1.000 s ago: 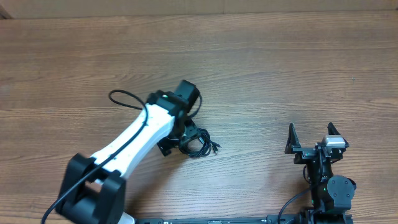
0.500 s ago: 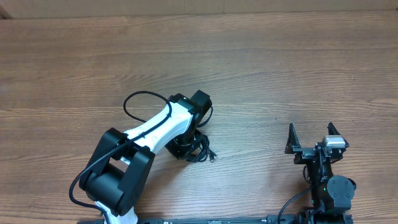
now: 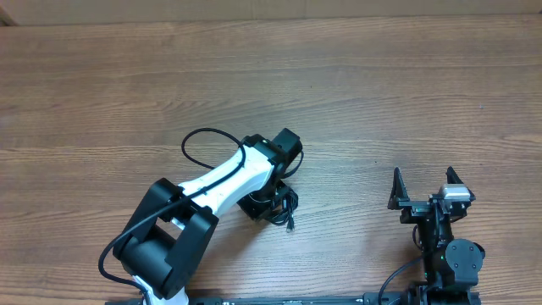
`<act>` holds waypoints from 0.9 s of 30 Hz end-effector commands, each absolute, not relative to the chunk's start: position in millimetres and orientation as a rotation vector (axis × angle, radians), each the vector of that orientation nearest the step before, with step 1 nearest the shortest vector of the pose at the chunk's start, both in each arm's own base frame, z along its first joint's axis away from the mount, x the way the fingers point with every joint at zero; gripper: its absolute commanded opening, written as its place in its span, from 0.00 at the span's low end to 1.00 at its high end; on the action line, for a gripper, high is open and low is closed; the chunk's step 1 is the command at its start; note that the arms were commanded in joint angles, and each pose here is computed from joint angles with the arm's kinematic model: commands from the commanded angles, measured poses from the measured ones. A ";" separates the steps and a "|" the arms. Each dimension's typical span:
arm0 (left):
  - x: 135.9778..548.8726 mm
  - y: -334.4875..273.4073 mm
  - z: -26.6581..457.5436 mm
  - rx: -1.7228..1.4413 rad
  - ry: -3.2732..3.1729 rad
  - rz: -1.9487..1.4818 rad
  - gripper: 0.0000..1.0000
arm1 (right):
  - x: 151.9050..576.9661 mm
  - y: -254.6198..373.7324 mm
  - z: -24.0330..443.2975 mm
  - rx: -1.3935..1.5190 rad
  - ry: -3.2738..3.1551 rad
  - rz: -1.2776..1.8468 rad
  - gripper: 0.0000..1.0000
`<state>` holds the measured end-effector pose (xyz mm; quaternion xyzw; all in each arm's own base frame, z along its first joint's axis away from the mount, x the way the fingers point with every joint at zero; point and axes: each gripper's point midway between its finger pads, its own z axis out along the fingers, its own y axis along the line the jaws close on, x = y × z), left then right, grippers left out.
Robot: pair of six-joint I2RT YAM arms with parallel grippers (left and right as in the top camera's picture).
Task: Untangle cables
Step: 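Close the left gripper on the coil and lift it off the table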
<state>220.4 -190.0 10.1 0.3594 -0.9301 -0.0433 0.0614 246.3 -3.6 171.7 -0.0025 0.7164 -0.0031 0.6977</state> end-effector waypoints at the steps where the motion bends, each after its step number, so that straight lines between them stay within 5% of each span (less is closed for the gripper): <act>1: 227.4 -184.1 10.3 1.049 -2.853 -0.157 0.04 | 246.4 -6.5 169.9 0.002 1.593 -0.022 1.00; 4: 255.1 -173.2 25.1 0.747 -3.024 -0.140 0.04 | 246.4 -6.4 169.9 0.002 1.593 -0.022 1.00; 10: 301.6 -165.5 75.1 -0.578 -3.179 -0.108 0.08 | 246.4 -6.4 169.9 0.002 1.593 -0.022 1.00; 11: 305.3 -162.6 78.8 -0.661 -3.173 -0.134 0.34 | 246.4 -6.5 169.9 0.002 1.593 -0.022 1.00; 12: 309.5 -159.5 81.7 -0.705 -3.173 -0.164 0.80 | 246.4 -6.4 169.9 0.002 1.593 -0.022 1.00; 13: 312.8 -156.7 83.3 -0.714 -3.180 -0.187 1.00 | 246.4 -6.4 169.9 0.002 1.593 -0.022 1.00; 18: 313.5 -154.6 81.7 -0.592 -3.209 -0.196 0.99 | 246.4 -6.4 169.9 0.002 1.593 -0.022 1.00; 23: 306.3 -149.0 70.7 -0.065 -3.255 -0.183 0.99 | 246.4 -6.4 169.9 0.002 1.593 -0.022 1.00; 27: 291.3 -150.3 40.6 0.048 -3.223 -0.120 0.82 | 246.4 -6.4 169.9 0.002 1.593 -0.022 1.00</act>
